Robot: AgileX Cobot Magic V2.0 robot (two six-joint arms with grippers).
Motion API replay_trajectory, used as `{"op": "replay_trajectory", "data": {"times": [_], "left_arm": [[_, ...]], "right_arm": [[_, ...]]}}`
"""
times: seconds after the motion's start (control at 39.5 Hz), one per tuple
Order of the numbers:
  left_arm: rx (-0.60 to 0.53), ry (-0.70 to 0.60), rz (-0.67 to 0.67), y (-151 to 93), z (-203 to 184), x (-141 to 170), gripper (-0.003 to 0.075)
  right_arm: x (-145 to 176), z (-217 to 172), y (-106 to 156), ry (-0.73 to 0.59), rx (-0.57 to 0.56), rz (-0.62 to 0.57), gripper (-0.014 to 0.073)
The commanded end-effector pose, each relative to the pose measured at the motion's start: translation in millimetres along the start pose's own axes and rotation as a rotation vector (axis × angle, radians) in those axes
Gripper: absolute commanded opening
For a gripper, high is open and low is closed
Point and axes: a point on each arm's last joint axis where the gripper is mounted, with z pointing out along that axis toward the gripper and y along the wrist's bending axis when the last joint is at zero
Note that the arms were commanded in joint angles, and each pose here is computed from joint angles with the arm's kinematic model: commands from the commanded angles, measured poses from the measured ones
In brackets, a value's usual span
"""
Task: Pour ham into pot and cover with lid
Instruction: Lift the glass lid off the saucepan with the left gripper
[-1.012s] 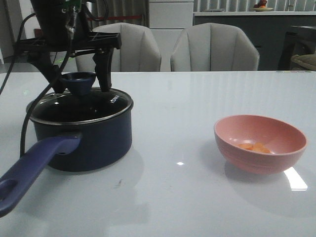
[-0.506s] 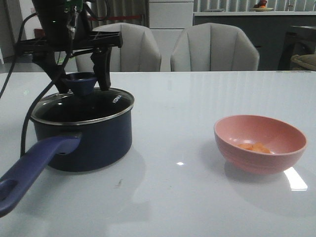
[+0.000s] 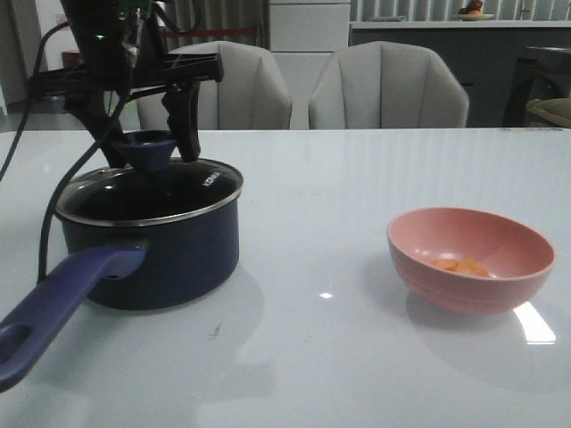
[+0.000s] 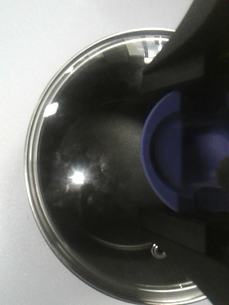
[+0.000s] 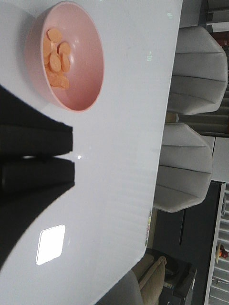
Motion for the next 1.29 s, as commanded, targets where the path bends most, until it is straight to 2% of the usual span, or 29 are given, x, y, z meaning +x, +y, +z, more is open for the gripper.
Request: {"op": "replay_trajectory", "data": {"times": [0.0, 0.48, 1.04, 1.26], "left_arm": [[0.043, -0.022, -0.009, -6, -22, 1, 0.0215], [0.023, -0.059, 0.009, -7, -44, -7, 0.0204], [0.015, -0.056, 0.018, -6, -45, -7, 0.0204], [0.025, -0.081, -0.01, 3, -53, -11, 0.0204]], "right_arm": [[-10, -2, -1, -0.107, 0.014, -0.015, 0.0158], [-10, -2, -1, -0.107, 0.014, -0.015, 0.0158], [-10, -2, -1, -0.107, 0.014, -0.015, 0.0158], [-10, -2, -1, -0.107, 0.014, -0.015, 0.0158]]}}
